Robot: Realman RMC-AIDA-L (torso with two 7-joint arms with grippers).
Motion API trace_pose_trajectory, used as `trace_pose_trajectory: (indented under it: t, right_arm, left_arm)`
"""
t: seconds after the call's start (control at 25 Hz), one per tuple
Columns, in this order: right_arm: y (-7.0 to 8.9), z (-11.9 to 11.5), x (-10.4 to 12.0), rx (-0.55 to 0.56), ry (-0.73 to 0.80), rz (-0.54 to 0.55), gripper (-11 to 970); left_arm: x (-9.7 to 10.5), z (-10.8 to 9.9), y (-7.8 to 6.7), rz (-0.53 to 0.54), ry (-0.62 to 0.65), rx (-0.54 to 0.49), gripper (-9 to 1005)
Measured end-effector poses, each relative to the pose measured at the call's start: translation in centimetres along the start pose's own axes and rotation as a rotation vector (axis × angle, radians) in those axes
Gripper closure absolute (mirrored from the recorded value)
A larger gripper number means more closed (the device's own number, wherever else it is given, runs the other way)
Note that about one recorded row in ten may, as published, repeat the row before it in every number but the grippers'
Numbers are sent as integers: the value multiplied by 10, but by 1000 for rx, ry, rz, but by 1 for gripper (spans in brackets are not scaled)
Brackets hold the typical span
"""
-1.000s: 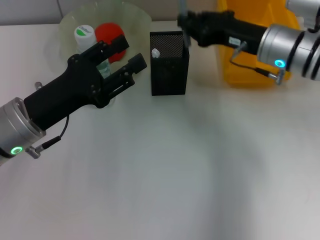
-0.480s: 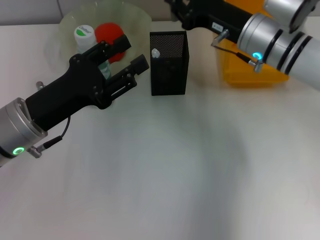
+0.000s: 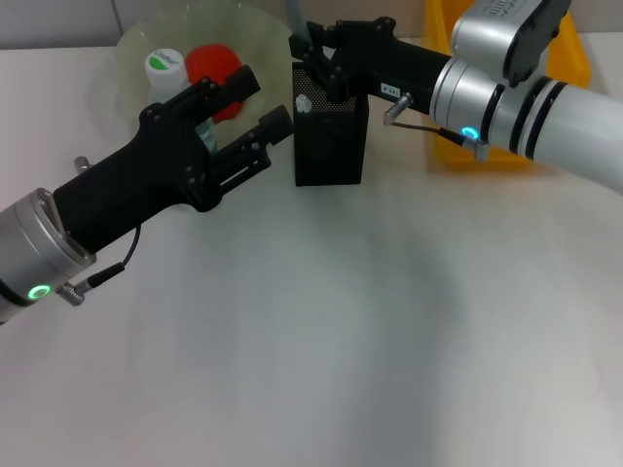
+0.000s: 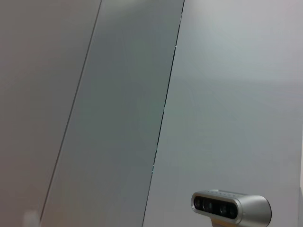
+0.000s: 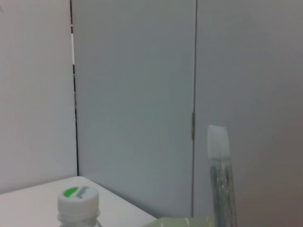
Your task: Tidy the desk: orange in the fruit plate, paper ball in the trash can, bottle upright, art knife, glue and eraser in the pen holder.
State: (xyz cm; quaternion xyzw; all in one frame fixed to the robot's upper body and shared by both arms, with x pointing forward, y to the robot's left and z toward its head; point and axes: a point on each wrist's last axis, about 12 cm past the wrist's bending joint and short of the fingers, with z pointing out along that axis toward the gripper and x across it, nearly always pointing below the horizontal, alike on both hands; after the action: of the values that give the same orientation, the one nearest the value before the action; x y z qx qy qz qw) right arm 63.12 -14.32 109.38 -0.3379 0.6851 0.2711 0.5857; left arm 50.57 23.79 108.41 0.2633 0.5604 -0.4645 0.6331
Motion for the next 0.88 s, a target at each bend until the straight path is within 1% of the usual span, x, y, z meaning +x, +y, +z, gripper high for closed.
trace_pose_trajectory:
  t: [0.28,0.4,0.44,0.48,0.56,0.6,0.64,0.68,0.72,0.76,0.8,0.84,0.88]
  right_arm:
    - [-2,-1,2,16,11,7,673]
    - [-3,-5,-1,22,-19,25,652]
    - [-3,-5,-1,22,-19,25,627]
    - [-4,-8,-2,24,-37,49,602]
    - [-5,-17,-4,26,-63,101,551]
    - [-6,-33,-6,6,-82,124,526]
    - [-6,-33,-6,6,-82,124,526]
    - [-3,-51,-7,-54,-79,109,526]
    - [-3,-51,-7,-54,-79,109,527]
    - [-1,-63,-9,-96,-74,88,527]
    - [5,-84,-11,-205,-48,35,527]
    - [5,-84,-11,-205,-48,35,527]
    - [7,-92,-11,-253,-30,22,528]
  left_arm:
    - [0,0,0,0,0,0,344]
    - [-1,0,1,12,-6,-5,344]
    - [-1,0,1,12,-6,-5,344]
    - [-1,0,1,12,-6,-5,344]
    - [-1,-1,1,12,-10,-11,344]
    - [-1,-2,1,13,-10,-12,344]
    - [-1,-2,1,13,-10,-12,345]
    - [-1,-2,1,13,-10,-12,345]
    - [-1,-3,2,14,-8,-12,345]
    - [-1,-3,2,14,-8,-12,345]
    - [-1,-3,2,14,-8,-12,345]
    - [-1,-3,1,18,1,-1,345]
    - [-1,-5,0,19,4,12,345]
